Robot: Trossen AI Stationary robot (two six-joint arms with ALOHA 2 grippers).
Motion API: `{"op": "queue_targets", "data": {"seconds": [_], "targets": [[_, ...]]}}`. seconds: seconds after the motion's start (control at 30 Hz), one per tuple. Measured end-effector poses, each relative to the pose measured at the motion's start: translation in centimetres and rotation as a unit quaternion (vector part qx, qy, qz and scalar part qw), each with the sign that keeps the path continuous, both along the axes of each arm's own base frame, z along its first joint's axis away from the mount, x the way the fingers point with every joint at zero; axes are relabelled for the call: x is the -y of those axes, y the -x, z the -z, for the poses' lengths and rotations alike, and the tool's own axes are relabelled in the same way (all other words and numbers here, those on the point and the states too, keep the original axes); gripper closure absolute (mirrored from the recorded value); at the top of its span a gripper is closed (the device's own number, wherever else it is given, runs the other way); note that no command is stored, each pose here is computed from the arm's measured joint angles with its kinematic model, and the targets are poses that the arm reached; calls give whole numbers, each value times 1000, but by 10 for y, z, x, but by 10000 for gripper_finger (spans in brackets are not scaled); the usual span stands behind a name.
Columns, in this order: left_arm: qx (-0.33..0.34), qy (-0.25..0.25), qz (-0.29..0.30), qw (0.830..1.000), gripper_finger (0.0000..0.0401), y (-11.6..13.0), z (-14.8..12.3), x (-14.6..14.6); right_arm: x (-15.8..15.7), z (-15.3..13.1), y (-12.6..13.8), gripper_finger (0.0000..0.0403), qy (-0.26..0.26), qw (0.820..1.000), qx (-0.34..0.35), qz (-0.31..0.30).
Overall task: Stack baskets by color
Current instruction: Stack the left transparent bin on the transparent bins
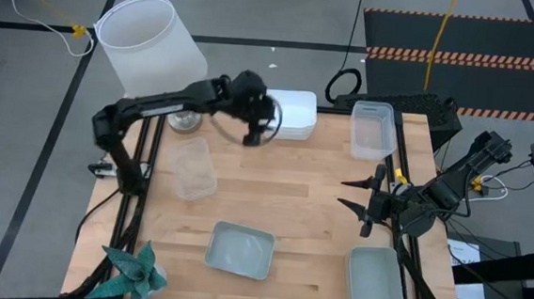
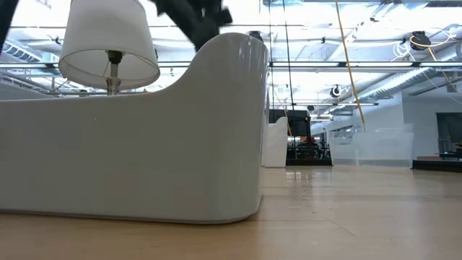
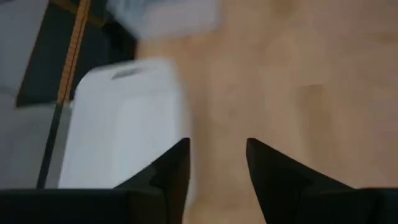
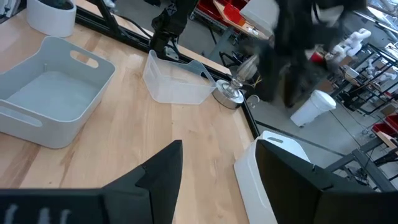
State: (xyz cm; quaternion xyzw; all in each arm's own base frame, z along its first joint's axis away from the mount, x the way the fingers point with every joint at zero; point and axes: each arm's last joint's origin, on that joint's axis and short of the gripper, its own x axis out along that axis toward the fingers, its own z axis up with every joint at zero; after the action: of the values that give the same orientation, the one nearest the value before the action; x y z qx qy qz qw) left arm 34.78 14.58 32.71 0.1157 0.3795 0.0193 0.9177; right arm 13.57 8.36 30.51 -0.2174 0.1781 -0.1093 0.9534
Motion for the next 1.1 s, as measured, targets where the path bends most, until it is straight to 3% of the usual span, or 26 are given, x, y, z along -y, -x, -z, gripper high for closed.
{"op": "queue_targets", "data": {"seconds": [0.23,0.4,0.57,0.87,1.1], "targets": [[-6,-15,49,999,292,22,-40,86,-3,-6,-3,204,-24,999,31,-1],[-53,0,50,997,304,29,-37,129,-11,-12,-13,204,-43,997,63,-21],[-90,-18,23,995,304,34,-22,167,-23,-14,-25,204,-56,993,84,-60],[-157,12,-88,984,304,68,29,193,-35,-6,-37,204,-98,990,85,-53],[-176,31,-158,971,293,103,56,196,-36,-5,-37,204,-75,992,78,-59]]}}
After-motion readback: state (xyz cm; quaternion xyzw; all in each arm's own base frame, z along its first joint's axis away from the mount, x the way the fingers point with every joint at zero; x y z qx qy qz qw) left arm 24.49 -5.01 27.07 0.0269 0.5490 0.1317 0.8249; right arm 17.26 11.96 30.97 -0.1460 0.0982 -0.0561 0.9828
